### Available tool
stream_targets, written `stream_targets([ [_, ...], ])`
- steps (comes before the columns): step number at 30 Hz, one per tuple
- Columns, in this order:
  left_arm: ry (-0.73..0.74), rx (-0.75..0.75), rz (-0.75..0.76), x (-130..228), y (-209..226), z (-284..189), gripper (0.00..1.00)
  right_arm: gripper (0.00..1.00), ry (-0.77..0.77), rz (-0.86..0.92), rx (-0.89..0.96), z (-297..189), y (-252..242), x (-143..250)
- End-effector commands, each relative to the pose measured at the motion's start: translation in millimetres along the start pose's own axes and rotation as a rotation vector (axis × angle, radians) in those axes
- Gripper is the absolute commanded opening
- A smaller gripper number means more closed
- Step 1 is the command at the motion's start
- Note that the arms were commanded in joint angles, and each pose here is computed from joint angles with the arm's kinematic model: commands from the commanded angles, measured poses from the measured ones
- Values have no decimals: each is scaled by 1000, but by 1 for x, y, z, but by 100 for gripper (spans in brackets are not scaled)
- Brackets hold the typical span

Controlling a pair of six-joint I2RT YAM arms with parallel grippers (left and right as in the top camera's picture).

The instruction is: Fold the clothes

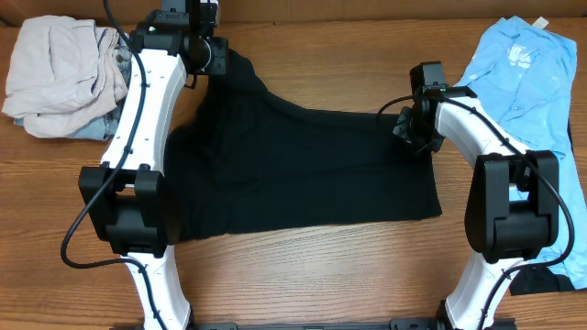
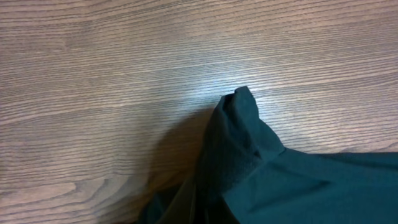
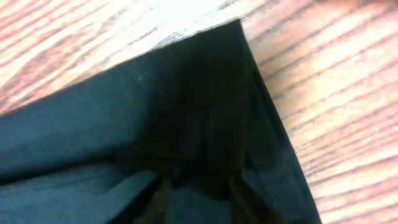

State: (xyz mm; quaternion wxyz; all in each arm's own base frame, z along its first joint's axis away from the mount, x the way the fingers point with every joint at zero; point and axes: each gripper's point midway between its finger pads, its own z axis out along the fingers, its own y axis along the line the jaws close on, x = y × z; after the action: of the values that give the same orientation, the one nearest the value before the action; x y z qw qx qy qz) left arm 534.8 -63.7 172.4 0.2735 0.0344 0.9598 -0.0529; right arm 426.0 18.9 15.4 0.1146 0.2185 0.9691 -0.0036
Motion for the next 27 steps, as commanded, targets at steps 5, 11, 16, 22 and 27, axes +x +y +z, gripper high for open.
stream_targets([
  [5,-37,-45,50,-10,8,-14,4,4,-50,34,-26,-4,-3,-24],
  [11,-89,-50,130,-18,5,-59,4,4,-21,-32,-157,-46,1,-47],
  [16,-35,-49,127,1,3,-85,4,4,47,-105,-295,-76,7,-40],
  [22,56,-48,133,22,6,-71,4,4,99,-60,-283,-68,4,-28],
  [27,82,-46,141,30,6,-71,4,4,81,-16,-312,-83,8,-31],
])
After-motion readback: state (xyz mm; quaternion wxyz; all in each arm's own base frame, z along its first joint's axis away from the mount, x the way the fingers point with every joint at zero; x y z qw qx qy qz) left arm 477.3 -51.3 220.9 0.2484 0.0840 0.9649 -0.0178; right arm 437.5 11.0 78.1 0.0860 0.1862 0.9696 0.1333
